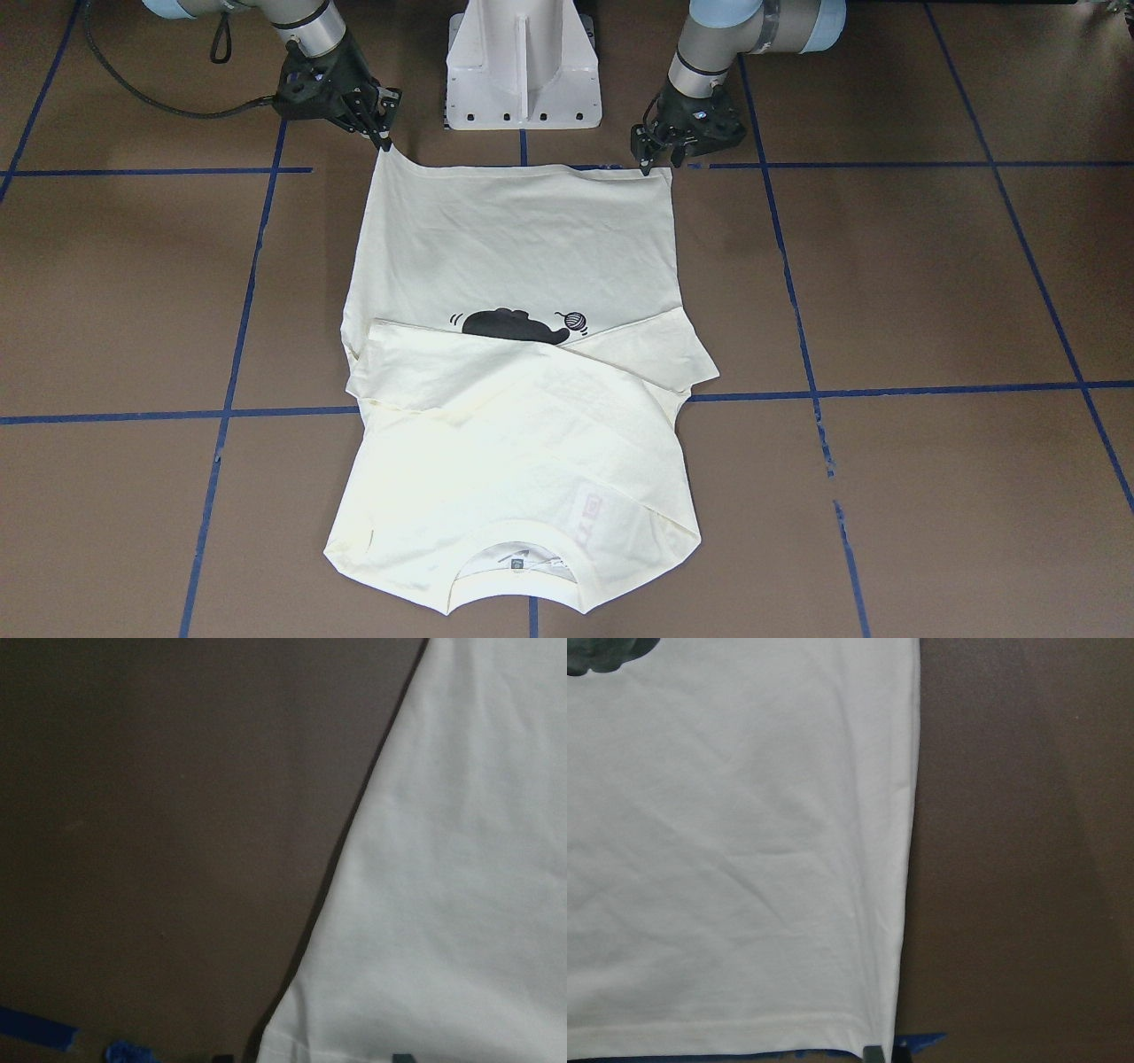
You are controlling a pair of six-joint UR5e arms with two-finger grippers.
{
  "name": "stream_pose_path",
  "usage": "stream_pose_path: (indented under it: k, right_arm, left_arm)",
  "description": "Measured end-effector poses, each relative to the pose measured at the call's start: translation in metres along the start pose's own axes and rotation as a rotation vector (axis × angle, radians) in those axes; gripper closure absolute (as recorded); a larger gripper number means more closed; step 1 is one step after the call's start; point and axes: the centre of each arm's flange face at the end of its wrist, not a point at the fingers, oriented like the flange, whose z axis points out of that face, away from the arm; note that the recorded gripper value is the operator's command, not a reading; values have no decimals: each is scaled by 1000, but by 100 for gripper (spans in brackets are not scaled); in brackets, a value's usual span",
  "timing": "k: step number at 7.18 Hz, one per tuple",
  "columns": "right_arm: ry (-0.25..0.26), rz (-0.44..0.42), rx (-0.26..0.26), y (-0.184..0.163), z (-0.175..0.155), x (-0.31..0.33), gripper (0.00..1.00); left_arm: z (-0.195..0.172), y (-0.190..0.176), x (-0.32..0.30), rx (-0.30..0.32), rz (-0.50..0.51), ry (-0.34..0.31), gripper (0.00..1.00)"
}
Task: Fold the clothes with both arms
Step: 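Grasp the hem corners with both grippers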
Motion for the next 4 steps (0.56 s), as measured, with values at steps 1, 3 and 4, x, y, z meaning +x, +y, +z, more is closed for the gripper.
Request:
stream_pose_path:
  k: [1,3,4]
  right_arm:
    - [-1,0,-1,0,0,0,100]
    - [-2,0,-2,0,0,0,100]
    - [-1,0,-2,0,0,0,100]
  left_arm:
    - [1,1,0,4,-2,-19,43]
    - [1,-2,1,19,-7,-42,43]
    - [2,-3,1,26,-8,-45,43]
